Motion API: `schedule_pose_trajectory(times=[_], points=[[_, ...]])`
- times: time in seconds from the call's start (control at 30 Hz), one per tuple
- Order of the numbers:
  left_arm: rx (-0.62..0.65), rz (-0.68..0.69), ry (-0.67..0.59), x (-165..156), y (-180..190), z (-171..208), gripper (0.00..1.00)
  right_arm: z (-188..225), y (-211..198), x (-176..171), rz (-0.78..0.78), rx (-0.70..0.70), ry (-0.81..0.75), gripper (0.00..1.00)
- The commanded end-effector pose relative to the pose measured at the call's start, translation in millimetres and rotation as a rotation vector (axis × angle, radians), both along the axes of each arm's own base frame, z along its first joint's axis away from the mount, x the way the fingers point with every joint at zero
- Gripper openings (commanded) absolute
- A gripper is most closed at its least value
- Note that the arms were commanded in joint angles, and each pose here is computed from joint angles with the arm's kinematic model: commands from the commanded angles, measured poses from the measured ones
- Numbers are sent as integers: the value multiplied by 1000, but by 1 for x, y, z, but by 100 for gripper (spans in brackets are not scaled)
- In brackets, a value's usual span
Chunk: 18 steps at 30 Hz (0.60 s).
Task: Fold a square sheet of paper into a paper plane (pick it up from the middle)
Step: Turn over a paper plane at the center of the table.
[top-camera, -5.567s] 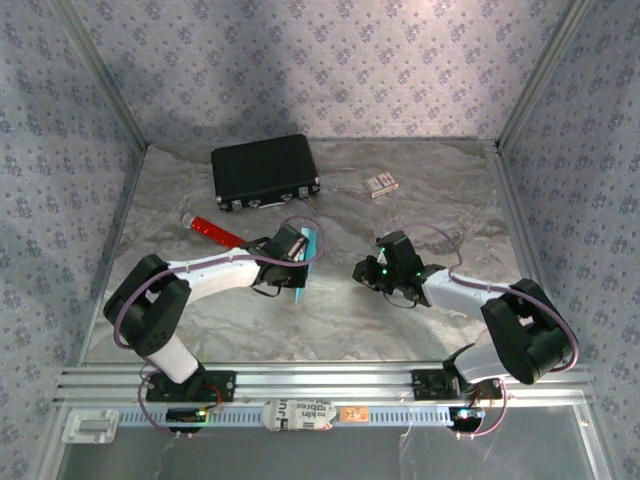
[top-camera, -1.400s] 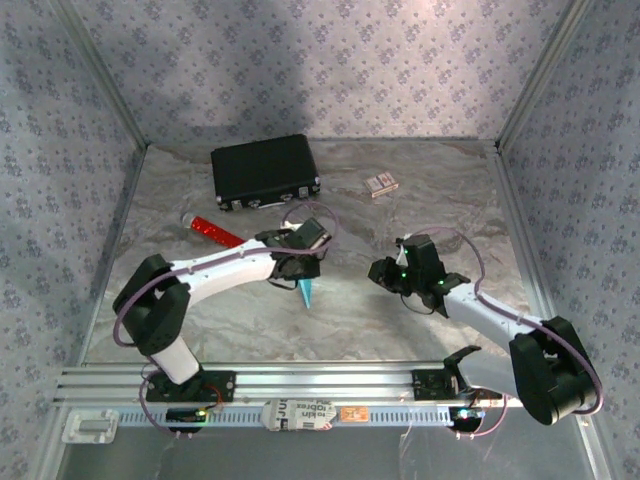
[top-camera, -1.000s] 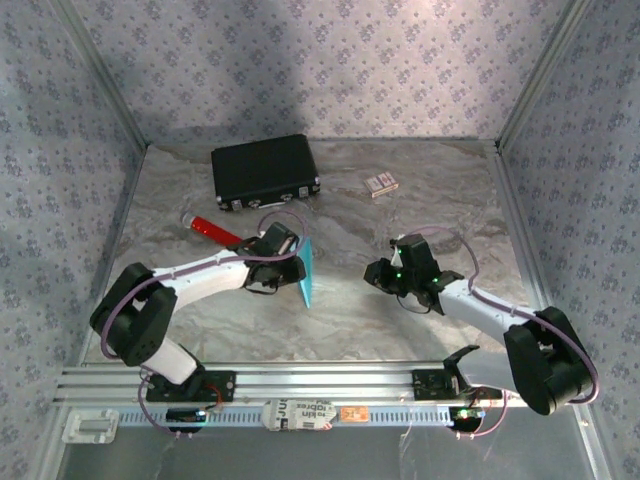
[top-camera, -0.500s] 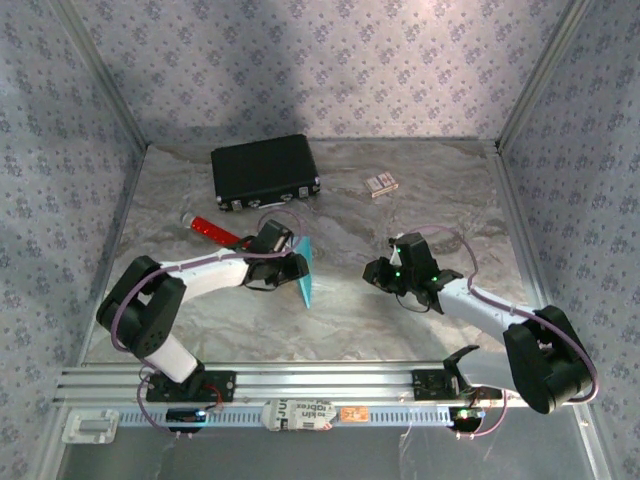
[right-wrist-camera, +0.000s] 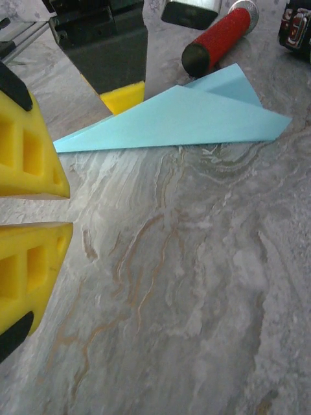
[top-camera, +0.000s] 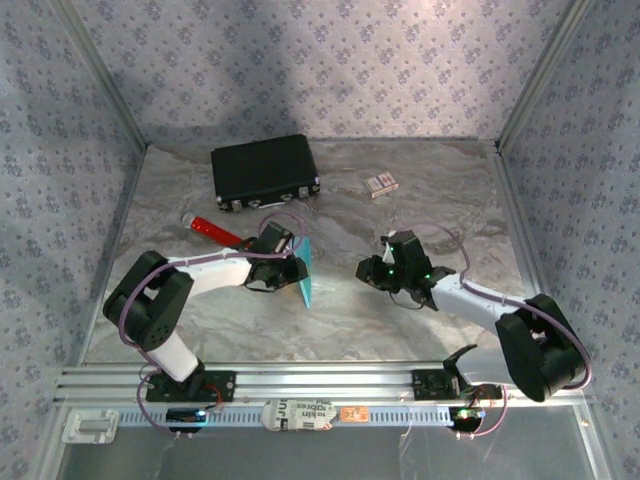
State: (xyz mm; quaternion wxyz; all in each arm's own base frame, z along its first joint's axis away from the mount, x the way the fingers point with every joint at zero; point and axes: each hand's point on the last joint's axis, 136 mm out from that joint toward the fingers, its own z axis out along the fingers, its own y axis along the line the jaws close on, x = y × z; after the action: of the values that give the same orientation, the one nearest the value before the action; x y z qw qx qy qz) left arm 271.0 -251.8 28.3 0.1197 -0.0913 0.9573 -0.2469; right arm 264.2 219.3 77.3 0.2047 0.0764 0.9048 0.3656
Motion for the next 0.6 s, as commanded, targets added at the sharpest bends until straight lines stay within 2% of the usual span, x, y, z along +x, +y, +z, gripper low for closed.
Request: schedule_pose_trajectory(times=[0.0, 0.3, 0.57], points=[[-27, -12, -3, 1, -5, 2, 33, 12, 12, 8, 16, 30, -28, 18], [-54, -29, 1, 1, -12, 1, 23, 7, 21, 9, 32, 33, -17, 18], [-81, -62, 2, 2, -20, 3, 23, 1, 25, 11, 39, 36, -4, 18]])
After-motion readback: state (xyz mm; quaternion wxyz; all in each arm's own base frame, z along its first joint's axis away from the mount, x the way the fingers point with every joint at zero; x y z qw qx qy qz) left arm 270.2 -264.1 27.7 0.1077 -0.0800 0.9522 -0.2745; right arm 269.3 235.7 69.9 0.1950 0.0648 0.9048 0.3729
